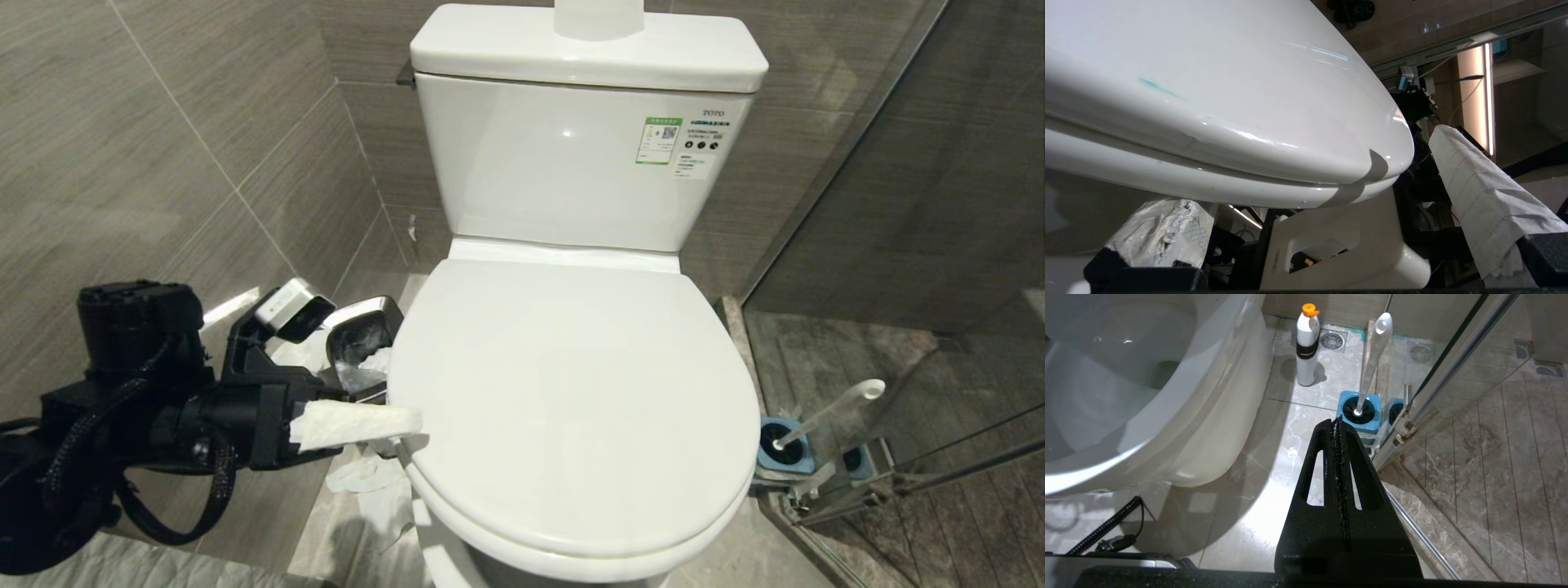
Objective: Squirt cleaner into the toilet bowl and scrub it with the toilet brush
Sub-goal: Use the left hand to lift the toilet lid slightly
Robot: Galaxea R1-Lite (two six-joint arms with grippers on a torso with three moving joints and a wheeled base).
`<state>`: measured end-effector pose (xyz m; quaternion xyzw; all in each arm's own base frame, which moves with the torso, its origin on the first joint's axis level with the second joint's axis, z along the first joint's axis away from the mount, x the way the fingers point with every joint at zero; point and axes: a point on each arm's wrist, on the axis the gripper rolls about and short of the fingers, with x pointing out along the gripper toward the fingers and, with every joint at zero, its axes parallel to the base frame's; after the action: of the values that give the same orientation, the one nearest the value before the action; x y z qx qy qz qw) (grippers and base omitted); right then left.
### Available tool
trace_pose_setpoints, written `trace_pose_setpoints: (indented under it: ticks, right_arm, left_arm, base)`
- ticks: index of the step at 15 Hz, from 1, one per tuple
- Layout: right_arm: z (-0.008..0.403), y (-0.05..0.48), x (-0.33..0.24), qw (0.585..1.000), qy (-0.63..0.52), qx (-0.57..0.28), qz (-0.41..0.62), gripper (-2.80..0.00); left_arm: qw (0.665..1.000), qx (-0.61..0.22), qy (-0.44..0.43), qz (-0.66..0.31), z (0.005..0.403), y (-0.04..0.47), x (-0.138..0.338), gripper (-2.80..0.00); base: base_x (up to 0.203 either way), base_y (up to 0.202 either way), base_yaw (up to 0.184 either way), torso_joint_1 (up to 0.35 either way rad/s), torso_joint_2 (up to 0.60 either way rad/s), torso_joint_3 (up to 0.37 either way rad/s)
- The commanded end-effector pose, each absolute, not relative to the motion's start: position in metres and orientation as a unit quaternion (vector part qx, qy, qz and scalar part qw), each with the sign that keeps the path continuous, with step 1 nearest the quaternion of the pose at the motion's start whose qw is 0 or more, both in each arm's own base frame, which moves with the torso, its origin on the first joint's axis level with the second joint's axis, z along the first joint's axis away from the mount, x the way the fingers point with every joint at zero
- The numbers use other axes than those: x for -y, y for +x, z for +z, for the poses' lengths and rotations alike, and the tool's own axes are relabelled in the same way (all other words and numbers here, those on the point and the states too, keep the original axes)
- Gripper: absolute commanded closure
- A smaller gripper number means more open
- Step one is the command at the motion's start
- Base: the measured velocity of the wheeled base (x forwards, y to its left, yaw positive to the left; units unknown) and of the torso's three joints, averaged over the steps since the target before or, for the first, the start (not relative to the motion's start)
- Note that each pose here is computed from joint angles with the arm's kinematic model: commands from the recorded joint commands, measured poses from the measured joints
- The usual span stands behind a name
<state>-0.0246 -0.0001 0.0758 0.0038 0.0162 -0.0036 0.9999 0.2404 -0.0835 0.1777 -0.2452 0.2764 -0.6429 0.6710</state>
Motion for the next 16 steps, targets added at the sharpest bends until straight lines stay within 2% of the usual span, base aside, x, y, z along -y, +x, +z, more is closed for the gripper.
trace_pose_setpoints:
  ticks: [1, 16]
  right_arm:
    - [0.076, -0.025, 0.0, 1.0, 0.004, -0.016, -0.004, 0.0]
    - [0.076, -0.025, 0.0, 1.0, 0.004, -0.017, -0.004, 0.0]
  left_arm:
    - [0.672, -0.257, -0.238, -0.652, 0.194, 0.235, 0.084, -2.8]
    - [0.67, -0.2, -0.23, -0.677, 0.259, 0.243, 0.09, -2.8]
  base:
    - [0.0, 0.0, 0.0, 0.0, 0.0, 0.0]
    - [0.0, 0.0, 0.0, 0.0, 0.0, 0.0]
